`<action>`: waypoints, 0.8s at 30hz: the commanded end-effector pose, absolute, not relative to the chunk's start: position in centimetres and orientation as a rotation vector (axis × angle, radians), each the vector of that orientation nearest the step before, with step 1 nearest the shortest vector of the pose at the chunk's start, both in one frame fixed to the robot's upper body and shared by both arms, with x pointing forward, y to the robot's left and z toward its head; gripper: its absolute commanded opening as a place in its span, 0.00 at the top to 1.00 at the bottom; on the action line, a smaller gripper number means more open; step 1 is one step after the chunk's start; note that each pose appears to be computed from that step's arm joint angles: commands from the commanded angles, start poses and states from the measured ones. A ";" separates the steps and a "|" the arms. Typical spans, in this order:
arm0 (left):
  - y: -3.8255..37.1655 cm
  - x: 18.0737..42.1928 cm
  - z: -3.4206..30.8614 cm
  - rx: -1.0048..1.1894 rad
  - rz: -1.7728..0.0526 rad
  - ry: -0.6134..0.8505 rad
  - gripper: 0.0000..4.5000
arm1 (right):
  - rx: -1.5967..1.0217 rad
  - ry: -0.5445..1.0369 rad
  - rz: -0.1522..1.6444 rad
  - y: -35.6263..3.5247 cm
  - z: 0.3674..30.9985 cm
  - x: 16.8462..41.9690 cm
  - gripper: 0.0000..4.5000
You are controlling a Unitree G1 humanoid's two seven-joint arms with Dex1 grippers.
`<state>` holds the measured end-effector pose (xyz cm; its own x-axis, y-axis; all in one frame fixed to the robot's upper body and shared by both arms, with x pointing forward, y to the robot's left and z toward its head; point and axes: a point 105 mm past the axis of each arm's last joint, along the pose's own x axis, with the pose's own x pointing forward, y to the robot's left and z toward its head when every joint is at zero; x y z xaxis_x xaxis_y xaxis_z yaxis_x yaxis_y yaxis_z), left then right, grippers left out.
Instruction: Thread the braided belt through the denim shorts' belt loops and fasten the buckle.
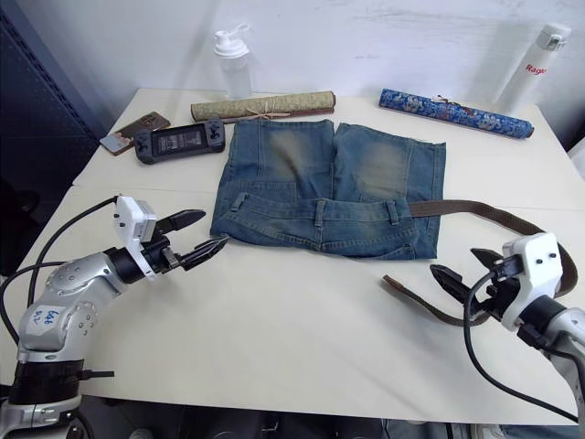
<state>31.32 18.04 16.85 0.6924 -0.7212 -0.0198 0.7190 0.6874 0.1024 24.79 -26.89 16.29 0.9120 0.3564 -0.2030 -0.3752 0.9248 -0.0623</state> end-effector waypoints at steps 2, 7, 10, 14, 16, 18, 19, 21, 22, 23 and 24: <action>18.0 30.9 17.8 0.137 -0.827 -0.065 0.01 | -0.106 0.164 0.386 -26.5 16.6 24.9 0.00; 17.8 30.9 17.8 0.136 -0.834 -0.066 0.01 | -0.110 0.171 0.387 -26.5 16.5 24.8 0.00; 17.9 30.9 17.7 0.138 -0.835 -0.061 0.01 | -0.108 0.173 0.391 -26.5 16.4 24.8 0.00; 17.8 30.8 17.6 0.149 -0.851 -0.053 0.01 | -0.107 0.178 0.400 -26.3 16.4 24.7 0.00; 17.7 30.7 17.5 0.157 -0.863 -0.049 0.01 | -0.109 0.180 0.402 -26.3 16.3 24.7 0.00; 17.5 30.6 17.4 0.166 -0.883 -0.047 0.01 | -0.110 0.182 0.405 -26.3 16.3 24.6 0.00; 17.4 30.6 17.4 0.168 -0.889 -0.047 0.01 | -0.110 0.182 0.407 -26.2 16.3 24.6 0.00; 17.0 30.4 17.3 0.172 -0.915 -0.043 0.01 | -0.114 0.188 0.412 -26.2 16.2 24.6 0.00; 16.9 30.3 17.3 0.174 -0.927 -0.042 0.01 | -0.116 0.190 0.414 -26.2 16.2 24.6 0.00; 16.6 30.1 17.2 0.185 -0.949 -0.038 0.01 | -0.119 0.196 0.421 -26.1 16.2 24.5 0.00; 16.4 29.9 17.1 0.192 -0.963 -0.036 0.01 | -0.121 0.199 0.425 -26.1 16.2 24.5 0.00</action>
